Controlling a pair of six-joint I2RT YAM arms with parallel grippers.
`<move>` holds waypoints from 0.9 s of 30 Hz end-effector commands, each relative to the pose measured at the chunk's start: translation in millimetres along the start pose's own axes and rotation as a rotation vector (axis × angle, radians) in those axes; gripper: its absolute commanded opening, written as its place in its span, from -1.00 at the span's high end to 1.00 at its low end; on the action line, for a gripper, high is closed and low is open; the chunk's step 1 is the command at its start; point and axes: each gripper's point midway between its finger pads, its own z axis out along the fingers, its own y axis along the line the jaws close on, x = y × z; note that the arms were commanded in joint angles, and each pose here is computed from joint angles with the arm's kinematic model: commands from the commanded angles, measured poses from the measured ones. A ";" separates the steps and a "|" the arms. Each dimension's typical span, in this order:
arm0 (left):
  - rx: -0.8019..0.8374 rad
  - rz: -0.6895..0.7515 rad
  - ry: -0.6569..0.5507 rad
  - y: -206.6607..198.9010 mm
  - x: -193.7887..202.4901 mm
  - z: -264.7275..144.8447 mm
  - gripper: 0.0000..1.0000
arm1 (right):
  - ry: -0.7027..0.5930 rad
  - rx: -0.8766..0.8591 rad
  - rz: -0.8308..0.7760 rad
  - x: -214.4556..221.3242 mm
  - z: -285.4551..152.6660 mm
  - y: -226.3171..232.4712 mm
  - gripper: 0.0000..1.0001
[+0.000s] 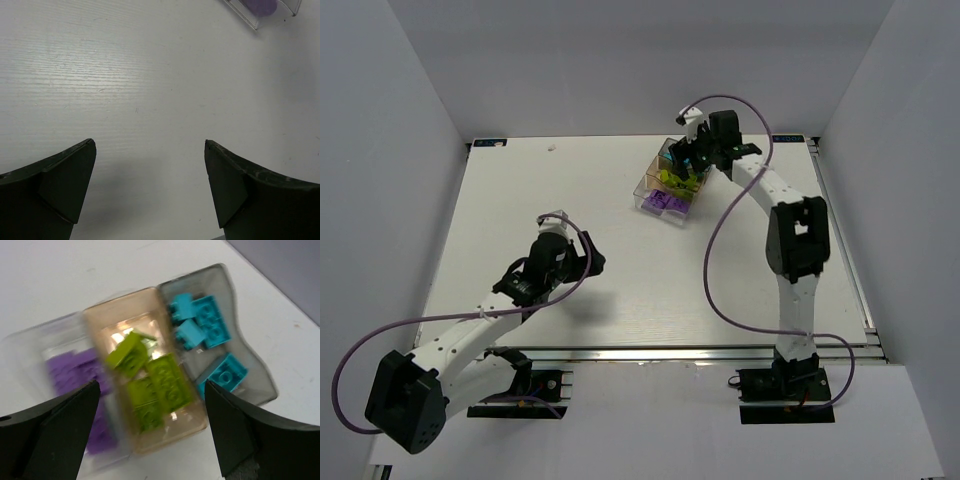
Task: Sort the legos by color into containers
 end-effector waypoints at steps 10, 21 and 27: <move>-0.031 -0.069 -0.068 -16.8 -46.6 -16.3 -0.96 | -0.185 -0.111 0.116 6.1 -169.4 66.2 -0.79; -0.083 -0.058 0.016 -17.8 -42.0 -1.7 -0.96 | -0.163 0.275 0.059 60.5 -249.5 -1.2 -0.79; -0.133 -0.010 0.001 -6.2 -43.1 1.3 -0.96 | -0.124 0.424 0.099 53.8 -264.3 -32.9 -0.79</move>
